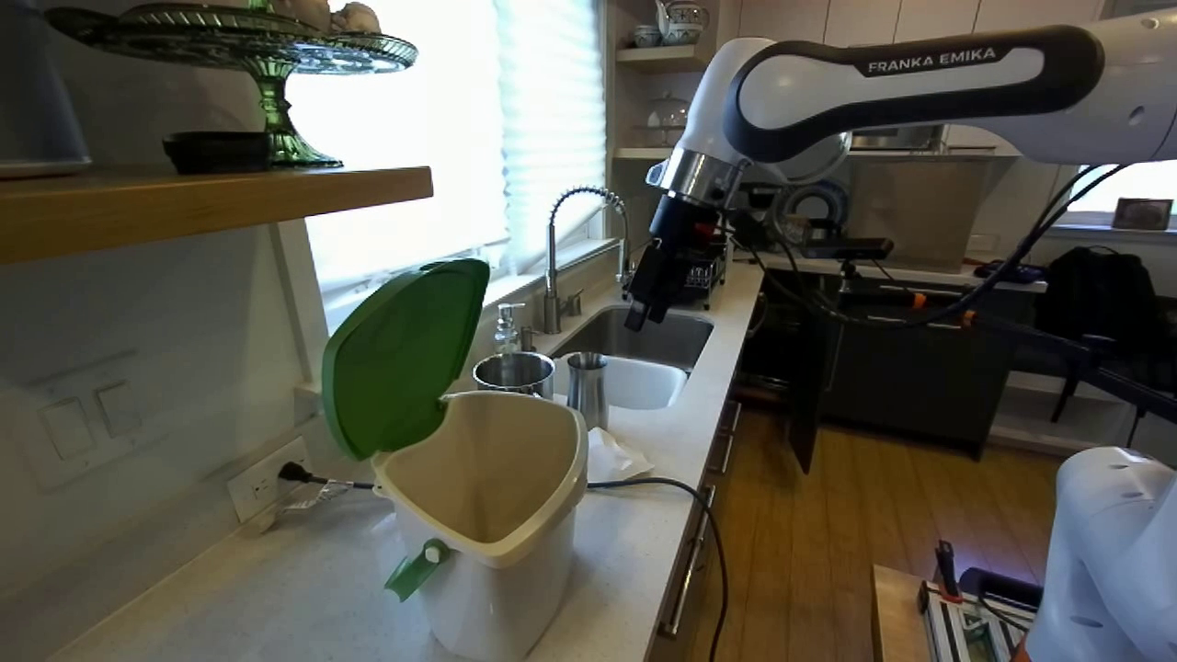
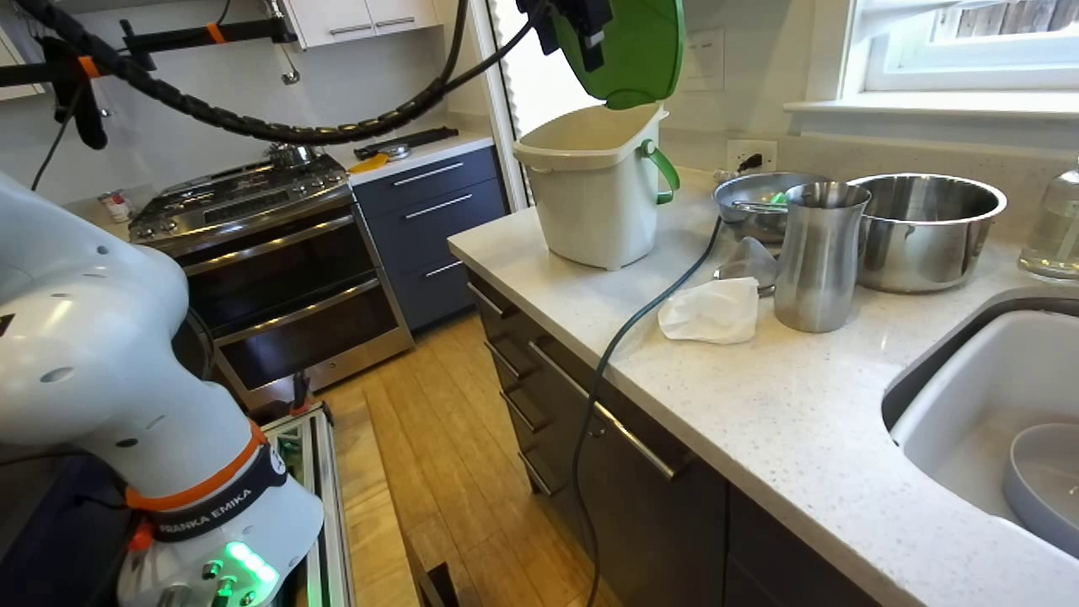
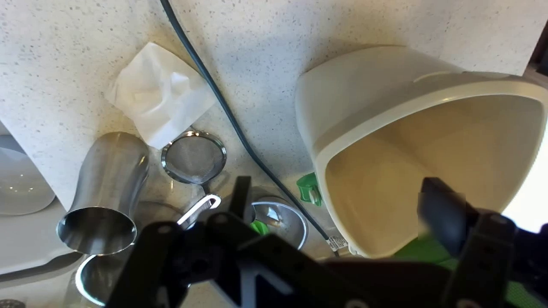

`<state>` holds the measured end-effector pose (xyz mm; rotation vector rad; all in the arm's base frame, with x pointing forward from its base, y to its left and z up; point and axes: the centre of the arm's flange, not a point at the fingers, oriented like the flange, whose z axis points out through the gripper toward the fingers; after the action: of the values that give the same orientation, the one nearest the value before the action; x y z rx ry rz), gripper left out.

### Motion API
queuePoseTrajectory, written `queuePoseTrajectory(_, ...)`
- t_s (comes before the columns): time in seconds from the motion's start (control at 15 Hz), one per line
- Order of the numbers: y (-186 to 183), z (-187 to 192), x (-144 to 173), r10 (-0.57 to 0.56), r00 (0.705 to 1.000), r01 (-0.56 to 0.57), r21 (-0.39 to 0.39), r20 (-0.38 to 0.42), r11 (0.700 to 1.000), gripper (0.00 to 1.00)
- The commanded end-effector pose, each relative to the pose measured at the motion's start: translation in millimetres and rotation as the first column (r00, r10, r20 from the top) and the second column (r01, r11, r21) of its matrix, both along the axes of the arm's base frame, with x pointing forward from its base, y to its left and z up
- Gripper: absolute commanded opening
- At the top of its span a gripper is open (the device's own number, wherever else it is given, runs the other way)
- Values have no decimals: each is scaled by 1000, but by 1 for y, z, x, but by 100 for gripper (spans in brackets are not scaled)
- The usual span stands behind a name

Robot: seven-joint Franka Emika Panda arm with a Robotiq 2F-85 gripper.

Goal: Open the lid on the bin and put a paper towel into it

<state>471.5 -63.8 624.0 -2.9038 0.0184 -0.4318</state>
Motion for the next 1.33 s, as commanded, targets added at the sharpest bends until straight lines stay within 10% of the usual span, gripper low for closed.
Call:
queuePoseTrajectory(0.0, -15, -16, 14, -74, 997, 75, -97, 10, 992, 100)
queuePoseTrajectory(0.4, -90, -94, 46, -254, 967, 254, -211, 27, 944, 100)
queuePoseTrajectory(1.27, -101, -239, 61, -355, 903, 345, -85, -240, 935, 100)
